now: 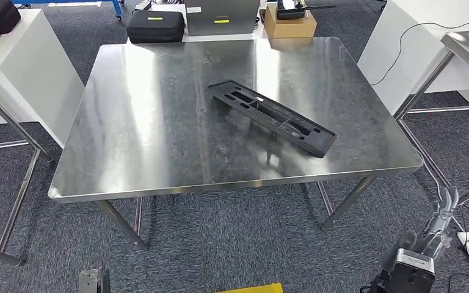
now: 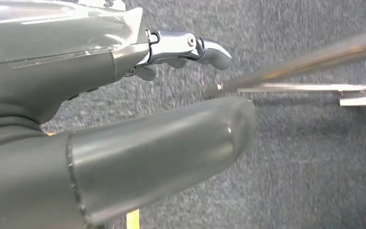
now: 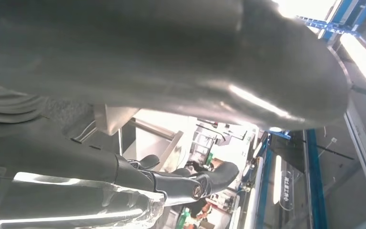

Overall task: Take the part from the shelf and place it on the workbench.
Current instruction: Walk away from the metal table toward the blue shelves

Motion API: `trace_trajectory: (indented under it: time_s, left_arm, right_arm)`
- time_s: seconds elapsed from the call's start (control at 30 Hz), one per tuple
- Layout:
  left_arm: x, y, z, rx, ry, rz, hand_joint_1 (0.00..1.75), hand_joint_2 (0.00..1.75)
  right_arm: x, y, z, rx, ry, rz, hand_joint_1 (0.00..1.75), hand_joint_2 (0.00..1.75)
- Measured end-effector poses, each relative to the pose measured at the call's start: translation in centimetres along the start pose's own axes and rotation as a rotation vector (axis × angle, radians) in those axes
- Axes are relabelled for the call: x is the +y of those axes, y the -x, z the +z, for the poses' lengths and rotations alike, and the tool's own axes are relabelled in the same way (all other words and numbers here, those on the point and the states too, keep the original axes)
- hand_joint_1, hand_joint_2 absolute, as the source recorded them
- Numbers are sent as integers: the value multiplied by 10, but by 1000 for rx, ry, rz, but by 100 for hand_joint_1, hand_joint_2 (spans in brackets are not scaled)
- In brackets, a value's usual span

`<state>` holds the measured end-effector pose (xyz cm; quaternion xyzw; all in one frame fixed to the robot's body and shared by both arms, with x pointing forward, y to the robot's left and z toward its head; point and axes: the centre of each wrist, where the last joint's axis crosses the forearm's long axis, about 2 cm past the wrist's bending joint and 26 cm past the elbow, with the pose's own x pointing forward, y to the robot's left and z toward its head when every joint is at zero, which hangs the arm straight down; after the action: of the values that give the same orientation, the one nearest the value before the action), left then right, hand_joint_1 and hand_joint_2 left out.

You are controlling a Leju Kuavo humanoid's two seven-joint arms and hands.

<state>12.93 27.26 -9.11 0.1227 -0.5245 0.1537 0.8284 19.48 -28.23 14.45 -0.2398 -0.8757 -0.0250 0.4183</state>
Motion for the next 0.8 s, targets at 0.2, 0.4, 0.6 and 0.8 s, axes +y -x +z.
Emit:
trace_trajectory:
  time_s: [0.2,0.4,0.6,0.8]
  left_arm:
    - [-3,-1,1,-5,-7,-2,0,0]
    - [-6,1,4,-10,-9,1,0,0]
    - [-5,1,5,-11,-17,3,0,0]
    - [-5,-3,1,-25,-24,10,0,0]
  right_arm:
    - [1,0,0,4,-3,-4,0,0]
    - [5,-1,-3,-1,-3,-16,0,0]
    - [9,0,-5,8,-6,-28,0,0]
    - [12,3,-10,7,-7,-34,0,0]
